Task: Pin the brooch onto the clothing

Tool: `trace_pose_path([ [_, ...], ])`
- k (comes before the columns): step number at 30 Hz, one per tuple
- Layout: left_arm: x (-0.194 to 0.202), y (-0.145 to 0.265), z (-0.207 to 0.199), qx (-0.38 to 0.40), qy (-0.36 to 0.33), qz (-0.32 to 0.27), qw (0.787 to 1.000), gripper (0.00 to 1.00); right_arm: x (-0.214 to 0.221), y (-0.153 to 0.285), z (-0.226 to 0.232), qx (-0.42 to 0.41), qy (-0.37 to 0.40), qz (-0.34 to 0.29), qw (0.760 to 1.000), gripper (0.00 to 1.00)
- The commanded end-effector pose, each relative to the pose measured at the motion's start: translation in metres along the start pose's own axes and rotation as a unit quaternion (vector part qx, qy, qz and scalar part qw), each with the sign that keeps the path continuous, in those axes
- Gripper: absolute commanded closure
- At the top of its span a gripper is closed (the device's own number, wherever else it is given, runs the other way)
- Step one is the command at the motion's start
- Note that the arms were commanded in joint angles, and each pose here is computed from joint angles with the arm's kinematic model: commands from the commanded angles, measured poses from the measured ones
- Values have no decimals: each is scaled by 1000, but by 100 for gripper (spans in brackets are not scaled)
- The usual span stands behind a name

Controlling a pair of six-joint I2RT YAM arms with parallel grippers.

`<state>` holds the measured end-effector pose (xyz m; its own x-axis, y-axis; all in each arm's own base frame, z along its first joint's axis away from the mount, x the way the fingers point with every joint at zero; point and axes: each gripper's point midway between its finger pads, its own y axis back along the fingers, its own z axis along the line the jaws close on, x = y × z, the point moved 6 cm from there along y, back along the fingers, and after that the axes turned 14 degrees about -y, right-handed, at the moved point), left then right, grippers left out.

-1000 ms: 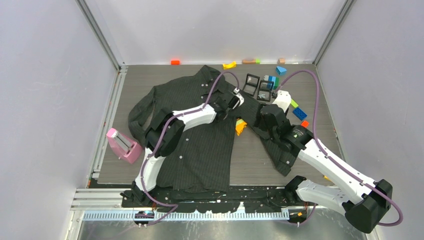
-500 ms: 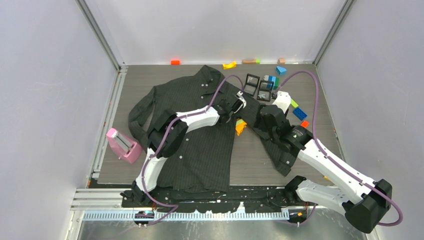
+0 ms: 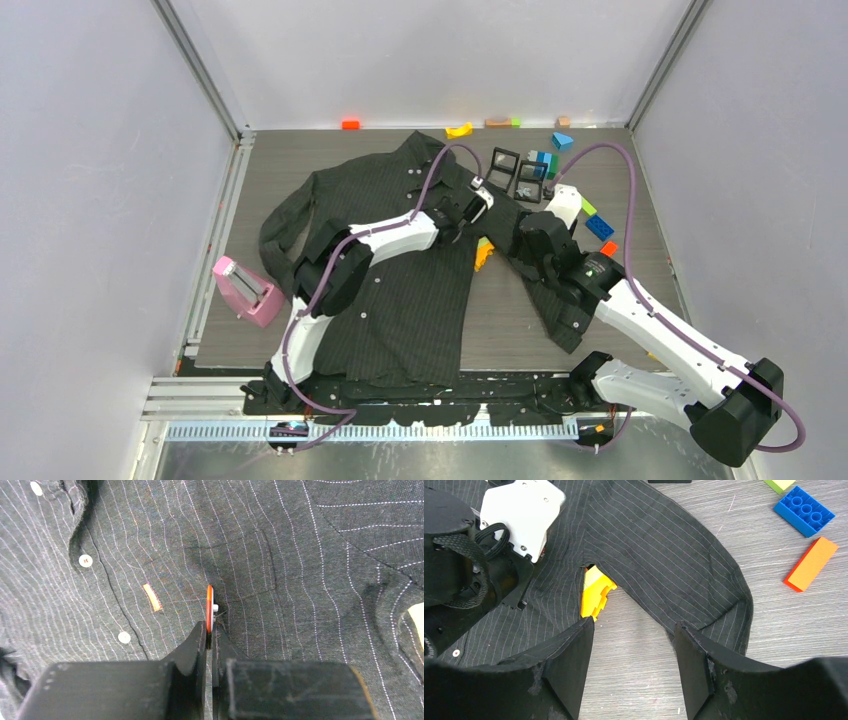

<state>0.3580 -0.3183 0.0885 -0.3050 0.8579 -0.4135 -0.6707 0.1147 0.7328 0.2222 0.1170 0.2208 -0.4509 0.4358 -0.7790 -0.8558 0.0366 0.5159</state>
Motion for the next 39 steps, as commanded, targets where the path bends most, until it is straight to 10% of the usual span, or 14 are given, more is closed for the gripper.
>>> trace_pose_path([
  [1,-25,24,-1,38,59,-58,996,100,-10,3,2,-6,-29,-25,999,34],
  [27,-44,52,20,124,223,-156,954,100,28,-19,13,-57,-43,40,997,29],
  [39,-31,78,32,276,281,-238,888,100,24,-13,20,-216,-83,71,970,19],
])
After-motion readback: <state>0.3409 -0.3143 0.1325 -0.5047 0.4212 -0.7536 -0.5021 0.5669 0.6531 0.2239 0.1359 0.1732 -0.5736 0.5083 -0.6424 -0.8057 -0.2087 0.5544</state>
